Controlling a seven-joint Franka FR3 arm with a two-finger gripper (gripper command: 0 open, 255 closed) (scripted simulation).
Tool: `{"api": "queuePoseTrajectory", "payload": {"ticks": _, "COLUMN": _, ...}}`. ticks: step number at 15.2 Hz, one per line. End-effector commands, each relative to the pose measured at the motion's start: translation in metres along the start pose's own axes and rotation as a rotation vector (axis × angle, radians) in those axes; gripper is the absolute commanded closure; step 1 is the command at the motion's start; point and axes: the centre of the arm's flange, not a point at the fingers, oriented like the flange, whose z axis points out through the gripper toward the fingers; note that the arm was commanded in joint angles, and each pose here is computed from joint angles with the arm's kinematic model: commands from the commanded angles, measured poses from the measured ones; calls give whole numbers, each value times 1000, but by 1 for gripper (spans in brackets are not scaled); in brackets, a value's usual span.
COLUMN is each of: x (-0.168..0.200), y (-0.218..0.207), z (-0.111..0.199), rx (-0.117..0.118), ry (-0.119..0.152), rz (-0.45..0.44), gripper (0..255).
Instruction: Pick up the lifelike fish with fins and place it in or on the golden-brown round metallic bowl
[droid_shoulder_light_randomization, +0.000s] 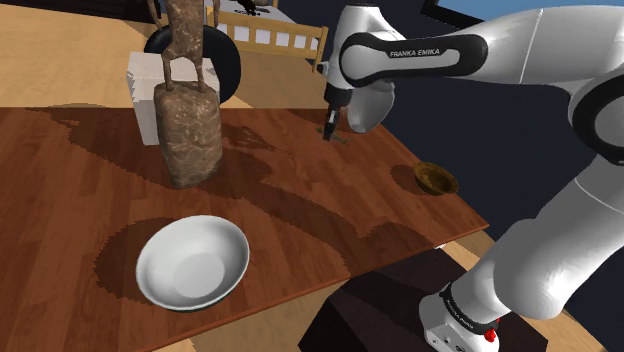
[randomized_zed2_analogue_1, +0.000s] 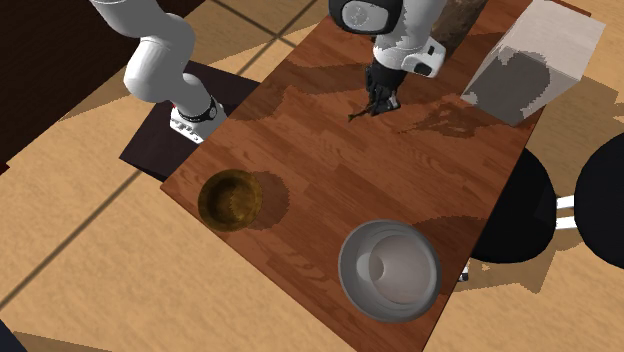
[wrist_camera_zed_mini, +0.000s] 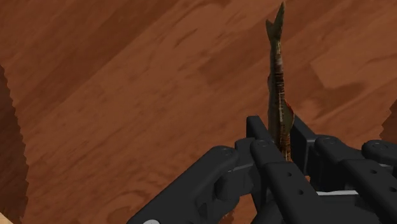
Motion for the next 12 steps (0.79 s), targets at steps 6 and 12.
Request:
{"api": "queuePoseTrajectory", "payload": {"ticks": 6, "x": -91, "y": 18, "z": 6, "rx": 1, "ry": 0, "rz": -1, "gripper": 255}}
{"api": "queuePoseTrajectory", "payload": {"ticks": 12, "x": -168, "y": 33, "z": 11, "rx": 1, "ry": 0, "rz": -1, "gripper": 255}}
